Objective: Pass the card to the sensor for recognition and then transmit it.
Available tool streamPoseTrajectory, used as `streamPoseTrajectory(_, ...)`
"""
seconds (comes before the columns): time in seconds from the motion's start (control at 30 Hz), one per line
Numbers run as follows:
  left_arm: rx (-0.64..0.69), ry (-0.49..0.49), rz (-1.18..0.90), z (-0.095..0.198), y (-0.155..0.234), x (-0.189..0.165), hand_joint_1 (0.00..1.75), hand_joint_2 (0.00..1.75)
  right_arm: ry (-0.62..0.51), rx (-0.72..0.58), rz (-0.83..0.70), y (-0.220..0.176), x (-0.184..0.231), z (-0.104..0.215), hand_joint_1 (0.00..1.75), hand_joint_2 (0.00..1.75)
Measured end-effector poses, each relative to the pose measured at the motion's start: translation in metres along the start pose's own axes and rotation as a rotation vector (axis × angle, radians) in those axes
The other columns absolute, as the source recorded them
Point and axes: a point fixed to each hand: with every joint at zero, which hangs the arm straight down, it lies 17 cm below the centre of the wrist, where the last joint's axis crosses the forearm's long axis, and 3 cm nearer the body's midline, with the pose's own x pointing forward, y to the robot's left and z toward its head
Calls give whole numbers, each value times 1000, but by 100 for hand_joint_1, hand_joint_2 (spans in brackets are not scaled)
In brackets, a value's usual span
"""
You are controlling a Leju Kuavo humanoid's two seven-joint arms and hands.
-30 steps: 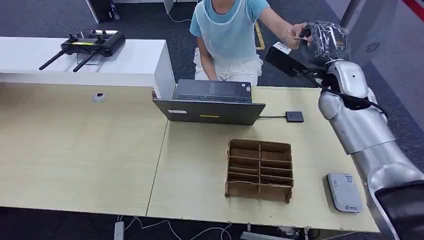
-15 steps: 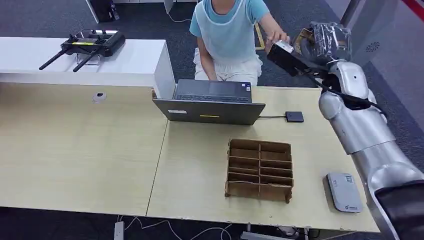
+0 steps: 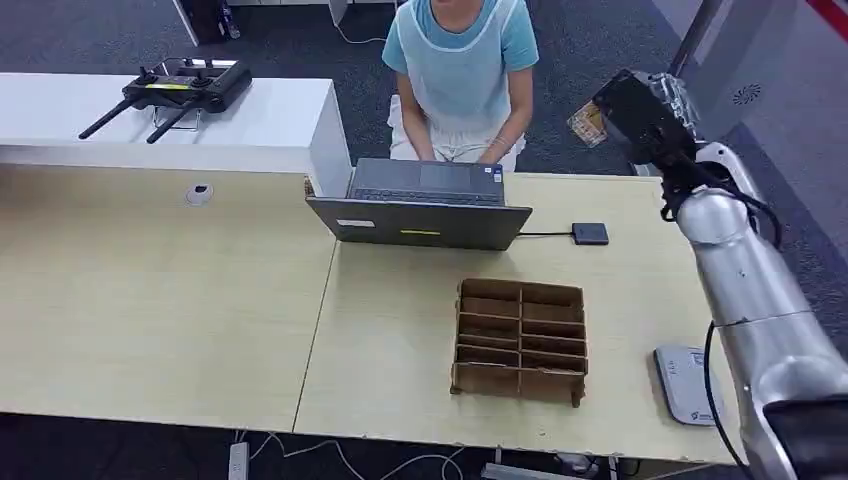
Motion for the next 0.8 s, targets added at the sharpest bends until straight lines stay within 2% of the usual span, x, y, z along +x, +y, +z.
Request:
streamPoseTrajectory(0.17,-7,15,26,0,-4,-8,0,0,-34,47,-250,-13,-22,46,175,175)
streamPoseTrajectory(0.27,-6,20,46,0,-5,-9,0,0,-6,49,-355,-30,-42,79,175,175)
streamPoseTrajectory(0.53,-6,32,88,1,-9,-12,0,0,82,18,-394,-83,-94,169,175,175)
streamPoseTrajectory(0.67,-7,33,96,1,-11,-12,0,0,146,30,-359,-87,-114,215,175,175)
streamPoseTrajectory(0.8,-9,33,100,1,-12,-12,0,0,148,115,-433,-68,-111,251,175,175)
